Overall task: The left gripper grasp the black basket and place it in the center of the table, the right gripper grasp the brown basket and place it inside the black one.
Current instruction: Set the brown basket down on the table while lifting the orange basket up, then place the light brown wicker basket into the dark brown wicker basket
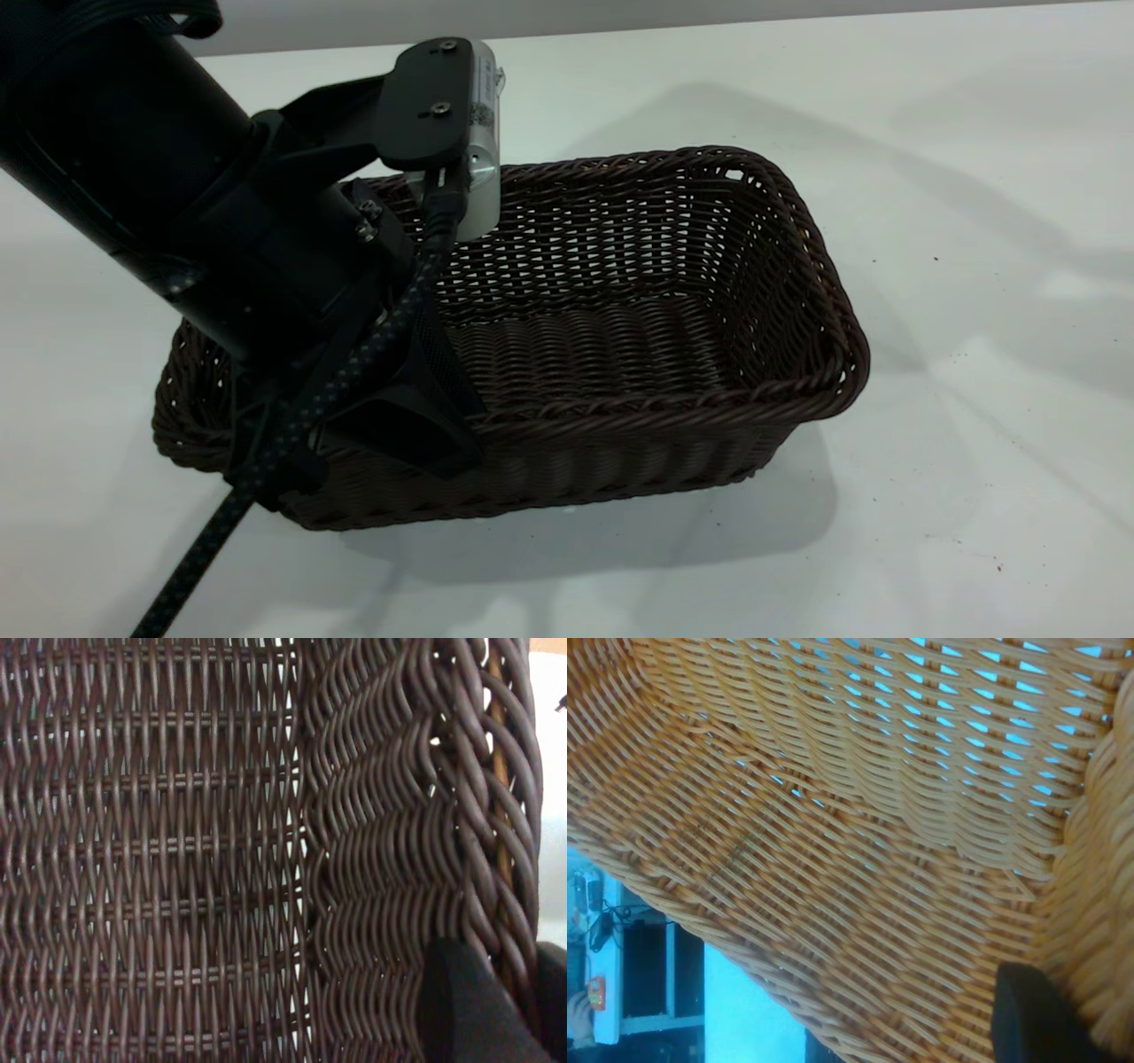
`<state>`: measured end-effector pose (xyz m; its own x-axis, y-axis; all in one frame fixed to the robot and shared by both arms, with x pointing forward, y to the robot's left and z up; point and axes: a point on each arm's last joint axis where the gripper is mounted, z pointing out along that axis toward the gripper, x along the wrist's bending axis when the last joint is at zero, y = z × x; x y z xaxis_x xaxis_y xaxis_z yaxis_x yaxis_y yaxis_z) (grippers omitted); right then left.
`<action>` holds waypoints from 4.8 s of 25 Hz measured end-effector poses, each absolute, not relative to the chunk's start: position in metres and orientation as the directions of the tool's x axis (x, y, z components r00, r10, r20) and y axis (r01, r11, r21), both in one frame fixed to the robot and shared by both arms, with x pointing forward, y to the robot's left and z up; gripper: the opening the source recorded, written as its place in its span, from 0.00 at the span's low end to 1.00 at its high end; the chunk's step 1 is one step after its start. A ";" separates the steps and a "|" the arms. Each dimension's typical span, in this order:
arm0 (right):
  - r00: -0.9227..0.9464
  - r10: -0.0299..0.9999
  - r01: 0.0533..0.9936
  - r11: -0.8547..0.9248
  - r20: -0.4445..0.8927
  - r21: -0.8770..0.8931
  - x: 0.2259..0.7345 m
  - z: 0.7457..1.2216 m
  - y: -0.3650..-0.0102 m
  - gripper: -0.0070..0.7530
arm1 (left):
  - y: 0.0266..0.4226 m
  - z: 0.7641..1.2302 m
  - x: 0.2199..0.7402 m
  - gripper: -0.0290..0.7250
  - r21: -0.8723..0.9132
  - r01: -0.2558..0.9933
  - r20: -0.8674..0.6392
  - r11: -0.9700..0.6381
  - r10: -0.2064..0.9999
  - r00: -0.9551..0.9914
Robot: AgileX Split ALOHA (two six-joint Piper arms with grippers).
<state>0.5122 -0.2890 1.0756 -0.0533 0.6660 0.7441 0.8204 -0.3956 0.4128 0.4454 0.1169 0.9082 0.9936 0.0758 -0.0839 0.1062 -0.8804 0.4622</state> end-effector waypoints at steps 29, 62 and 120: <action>-0.016 0.677 0.933 -0.255 0.736 0.255 0.534 1.032 -0.277 0.15 | 0.125 1.054 0.414 0.65 0.875 0.134 0.027 -0.465 0.323 0.946; -0.275 0.787 0.939 0.344 0.552 -0.022 0.562 0.979 -0.161 0.15 | 0.220 1.183 0.374 0.57 0.971 -0.215 0.194 -0.106 0.877 0.439; -0.209 0.797 0.933 0.336 0.567 -0.129 0.542 0.966 -0.137 0.25 | 0.226 1.184 0.377 0.56 0.970 -0.218 0.188 -0.111 0.909 0.372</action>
<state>0.5417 -0.1365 0.9661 -0.2086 0.7970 0.5669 0.9331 0.3357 -0.1287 0.3765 0.2263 1.1844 0.3723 0.9089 0.1881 -0.2176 -0.1115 0.9696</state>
